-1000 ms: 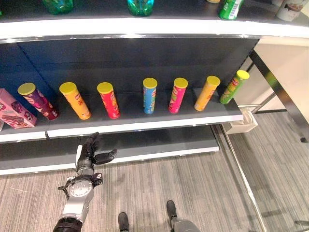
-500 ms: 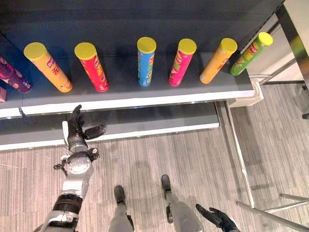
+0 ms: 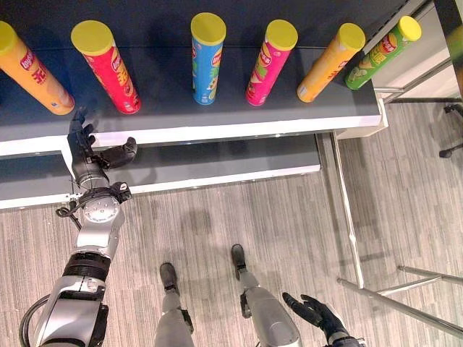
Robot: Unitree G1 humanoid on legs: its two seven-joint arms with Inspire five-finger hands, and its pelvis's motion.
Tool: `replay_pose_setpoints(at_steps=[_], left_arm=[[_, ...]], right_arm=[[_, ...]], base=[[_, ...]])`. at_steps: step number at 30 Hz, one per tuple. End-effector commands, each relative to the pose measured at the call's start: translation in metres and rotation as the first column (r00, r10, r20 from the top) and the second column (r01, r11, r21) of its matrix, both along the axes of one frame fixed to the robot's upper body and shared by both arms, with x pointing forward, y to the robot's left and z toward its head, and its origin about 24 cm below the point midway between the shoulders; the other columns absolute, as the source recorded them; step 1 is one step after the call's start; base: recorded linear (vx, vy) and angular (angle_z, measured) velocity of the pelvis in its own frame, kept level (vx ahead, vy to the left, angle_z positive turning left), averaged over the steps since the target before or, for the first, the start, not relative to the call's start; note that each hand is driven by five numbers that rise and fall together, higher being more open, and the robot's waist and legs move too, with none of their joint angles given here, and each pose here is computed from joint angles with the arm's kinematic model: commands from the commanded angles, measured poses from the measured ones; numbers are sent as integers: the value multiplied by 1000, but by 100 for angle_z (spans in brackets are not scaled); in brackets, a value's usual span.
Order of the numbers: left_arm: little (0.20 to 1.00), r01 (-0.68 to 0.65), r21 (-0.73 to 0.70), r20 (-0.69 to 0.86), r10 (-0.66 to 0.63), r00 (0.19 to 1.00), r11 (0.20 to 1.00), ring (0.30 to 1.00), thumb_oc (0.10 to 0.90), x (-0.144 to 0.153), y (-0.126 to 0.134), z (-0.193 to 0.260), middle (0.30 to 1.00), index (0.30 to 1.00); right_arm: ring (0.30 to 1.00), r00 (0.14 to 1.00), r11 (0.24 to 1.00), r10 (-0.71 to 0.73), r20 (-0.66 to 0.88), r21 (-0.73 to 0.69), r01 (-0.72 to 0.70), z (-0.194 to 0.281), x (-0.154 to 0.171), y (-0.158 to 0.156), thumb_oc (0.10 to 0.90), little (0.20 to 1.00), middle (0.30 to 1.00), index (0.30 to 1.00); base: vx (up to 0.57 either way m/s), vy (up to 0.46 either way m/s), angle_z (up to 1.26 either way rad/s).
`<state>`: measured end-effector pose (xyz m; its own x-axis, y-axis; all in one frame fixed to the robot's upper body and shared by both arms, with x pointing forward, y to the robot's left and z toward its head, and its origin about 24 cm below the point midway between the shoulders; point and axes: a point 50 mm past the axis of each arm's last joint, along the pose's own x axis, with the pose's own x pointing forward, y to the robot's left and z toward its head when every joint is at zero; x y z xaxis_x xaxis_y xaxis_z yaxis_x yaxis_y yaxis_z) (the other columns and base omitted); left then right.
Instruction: Put the goods on the table back onto the shelves and tidy them up.
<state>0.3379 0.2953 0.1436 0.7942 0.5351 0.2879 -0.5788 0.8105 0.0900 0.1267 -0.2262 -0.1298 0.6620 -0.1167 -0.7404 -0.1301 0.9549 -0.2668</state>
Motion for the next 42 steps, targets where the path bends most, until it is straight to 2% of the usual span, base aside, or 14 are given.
replay_pose_setpoints(at_steps=[1,12,22,42], left_arm=[[900,-71,97,253,45,966,993,900,800,0,16,71,900,900],[900,-115,123,295,74,953,986,900,800,7,27,109,900,900],[900,-94,182,254,46,966,979,900,800,19,26,130,900,900],[900,-66,208,198,24,980,976,900,800,30,18,130,900,900]], right_arm=[[900,998,998,-57,-1,-8,57,0,-13,-8,800,900,900,900],[900,998,999,-40,51,7,40,6,-2,-3,800,900,900,900],[900,997,999,-35,68,21,33,8,-2,-5,800,900,900,900],[900,998,998,-52,42,18,52,4,-8,-6,800,900,900,900]], base=[[-10,-32,-2],[0,0,0],[0,0,0],[-2,-6,-3]])
